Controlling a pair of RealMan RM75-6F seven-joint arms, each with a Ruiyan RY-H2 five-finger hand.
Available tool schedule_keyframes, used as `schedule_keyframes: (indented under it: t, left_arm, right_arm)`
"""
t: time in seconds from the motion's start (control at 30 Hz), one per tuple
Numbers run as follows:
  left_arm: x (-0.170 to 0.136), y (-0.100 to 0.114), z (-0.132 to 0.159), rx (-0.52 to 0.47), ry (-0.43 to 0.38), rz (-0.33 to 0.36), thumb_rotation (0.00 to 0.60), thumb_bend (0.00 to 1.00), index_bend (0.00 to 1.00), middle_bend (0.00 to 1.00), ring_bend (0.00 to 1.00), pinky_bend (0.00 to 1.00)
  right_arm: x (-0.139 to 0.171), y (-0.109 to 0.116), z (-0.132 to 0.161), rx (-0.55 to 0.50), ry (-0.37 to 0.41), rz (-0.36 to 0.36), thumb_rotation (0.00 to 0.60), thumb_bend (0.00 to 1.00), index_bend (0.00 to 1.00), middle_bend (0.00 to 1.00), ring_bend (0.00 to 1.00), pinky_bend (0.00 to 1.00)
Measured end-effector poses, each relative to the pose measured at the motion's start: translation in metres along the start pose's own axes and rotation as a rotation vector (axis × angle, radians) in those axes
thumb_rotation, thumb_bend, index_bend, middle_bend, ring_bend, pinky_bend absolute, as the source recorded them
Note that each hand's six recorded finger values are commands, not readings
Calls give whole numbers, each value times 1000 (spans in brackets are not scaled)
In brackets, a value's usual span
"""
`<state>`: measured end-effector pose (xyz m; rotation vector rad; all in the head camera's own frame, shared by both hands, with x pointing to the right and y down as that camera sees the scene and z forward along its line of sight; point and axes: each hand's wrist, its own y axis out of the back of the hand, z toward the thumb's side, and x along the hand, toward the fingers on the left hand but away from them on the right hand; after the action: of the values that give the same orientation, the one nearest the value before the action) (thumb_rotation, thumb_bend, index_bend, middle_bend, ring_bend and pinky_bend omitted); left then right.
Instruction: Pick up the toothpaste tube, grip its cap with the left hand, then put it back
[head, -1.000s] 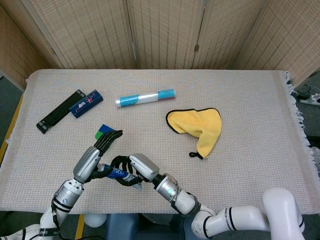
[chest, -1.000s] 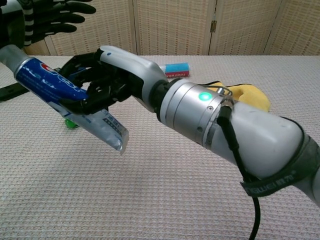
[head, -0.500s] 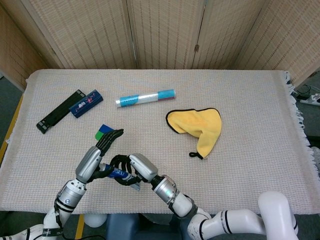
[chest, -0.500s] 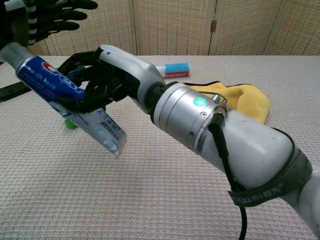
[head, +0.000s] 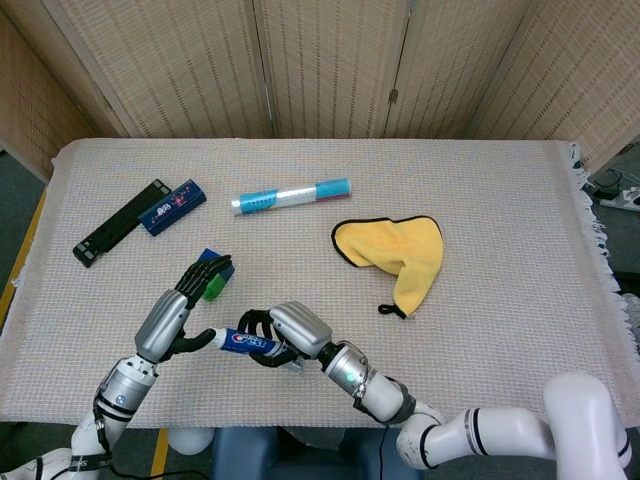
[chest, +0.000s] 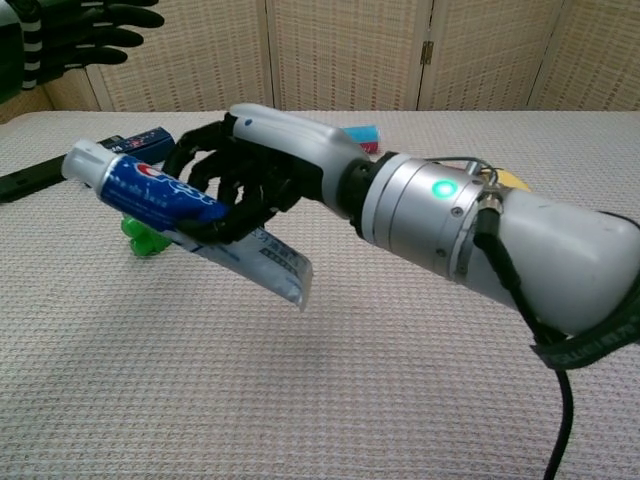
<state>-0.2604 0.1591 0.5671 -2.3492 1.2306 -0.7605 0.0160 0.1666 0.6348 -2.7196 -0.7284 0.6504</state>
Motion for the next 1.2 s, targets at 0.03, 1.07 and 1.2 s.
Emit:
schedule_keyframes:
  t: [0.03, 1.07, 1.2]
  left_arm:
    - [-1, 3, -3, 10, 7, 1, 0, 146, 68, 76, 20, 0]
    - [-40, 54, -82, 300, 263, 52, 79, 270, 69, 62, 26, 0]
    - [-50, 75, -93, 342, 317, 113, 402, 408, 82, 63, 50, 0]
  right_arm:
    - [2, 2, -5, 48, -15, 20, 600, 822, 757, 641, 750, 646]
    - [62, 71, -76, 483, -341, 82, 600, 513, 13, 114, 244, 207]
    - [99, 114, -75, 507, -368, -66, 600, 512, 120, 192, 296, 215]
